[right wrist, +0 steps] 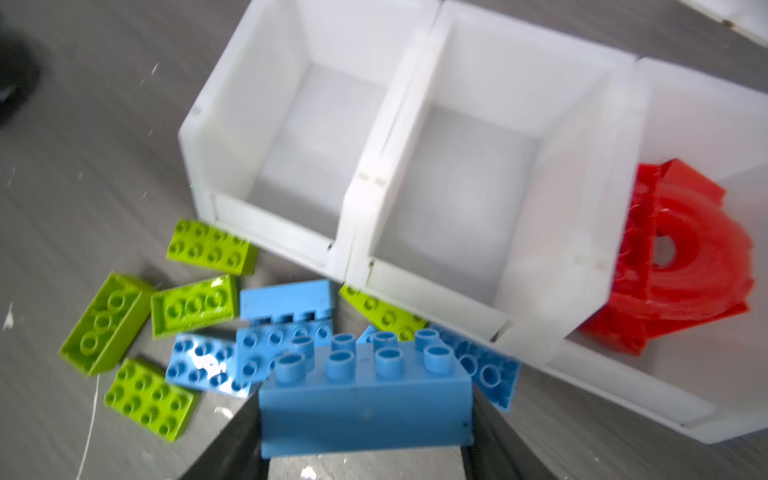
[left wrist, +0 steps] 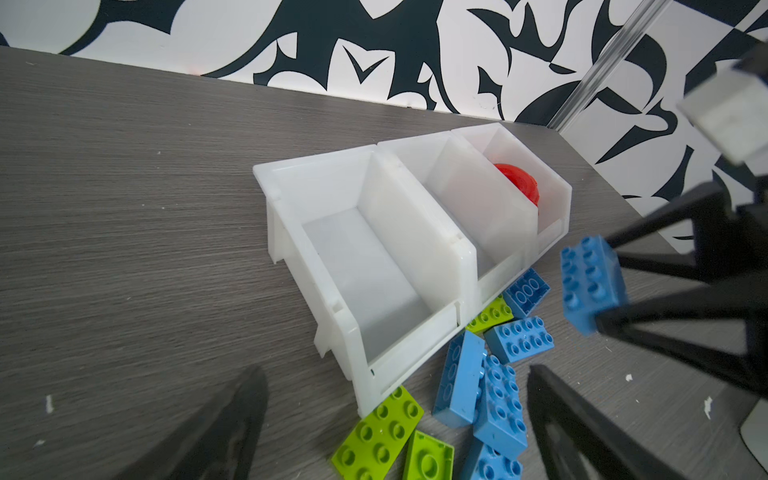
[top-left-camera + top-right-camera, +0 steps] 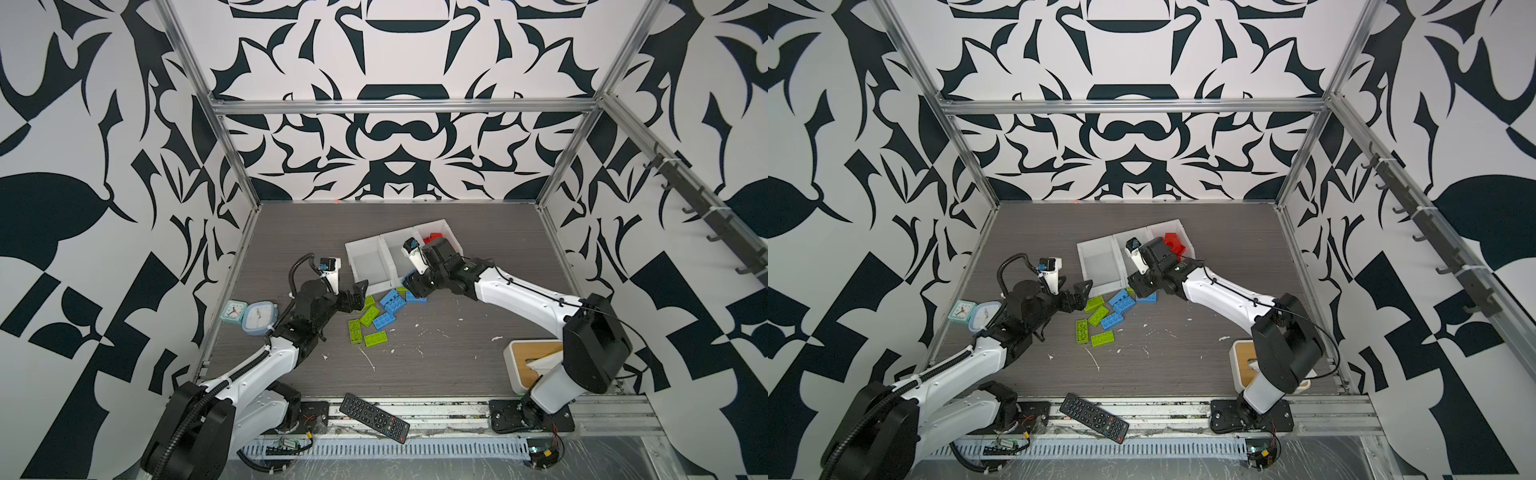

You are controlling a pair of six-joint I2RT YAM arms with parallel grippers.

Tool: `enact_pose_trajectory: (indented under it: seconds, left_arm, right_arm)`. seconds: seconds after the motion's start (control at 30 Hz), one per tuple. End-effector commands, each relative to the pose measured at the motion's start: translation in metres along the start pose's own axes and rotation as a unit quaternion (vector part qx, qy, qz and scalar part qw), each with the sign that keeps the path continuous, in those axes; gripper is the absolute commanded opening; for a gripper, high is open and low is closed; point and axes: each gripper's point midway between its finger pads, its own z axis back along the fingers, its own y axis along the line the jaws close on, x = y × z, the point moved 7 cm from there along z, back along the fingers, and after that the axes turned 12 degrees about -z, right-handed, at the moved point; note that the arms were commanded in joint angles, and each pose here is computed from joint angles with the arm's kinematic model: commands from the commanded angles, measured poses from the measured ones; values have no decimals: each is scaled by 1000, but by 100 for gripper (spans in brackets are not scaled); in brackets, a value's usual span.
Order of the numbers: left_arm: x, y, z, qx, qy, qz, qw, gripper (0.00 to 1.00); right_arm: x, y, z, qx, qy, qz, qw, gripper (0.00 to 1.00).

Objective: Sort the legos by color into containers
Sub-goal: 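Carry the blue brick into the middle compartment and open the right gripper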

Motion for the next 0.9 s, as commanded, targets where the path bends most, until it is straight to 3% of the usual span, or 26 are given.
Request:
enact_pose_trajectory:
  seconds: [0.0, 0.4, 0.87]
  left_arm:
    - [7, -4, -2, -15, -14, 3, 1000, 100]
    - [6, -4, -5, -18, -9, 5, 1000, 100]
    - [7, -6, -5, -26, -4, 7, 1000, 100]
  right_arm:
    - [35, -6, -4, -11, -45, -42, 998, 56]
    - [61, -32, -39, -38, -45, -78, 995, 57]
    - [61, -31, -42, -45, -34, -83, 995, 73]
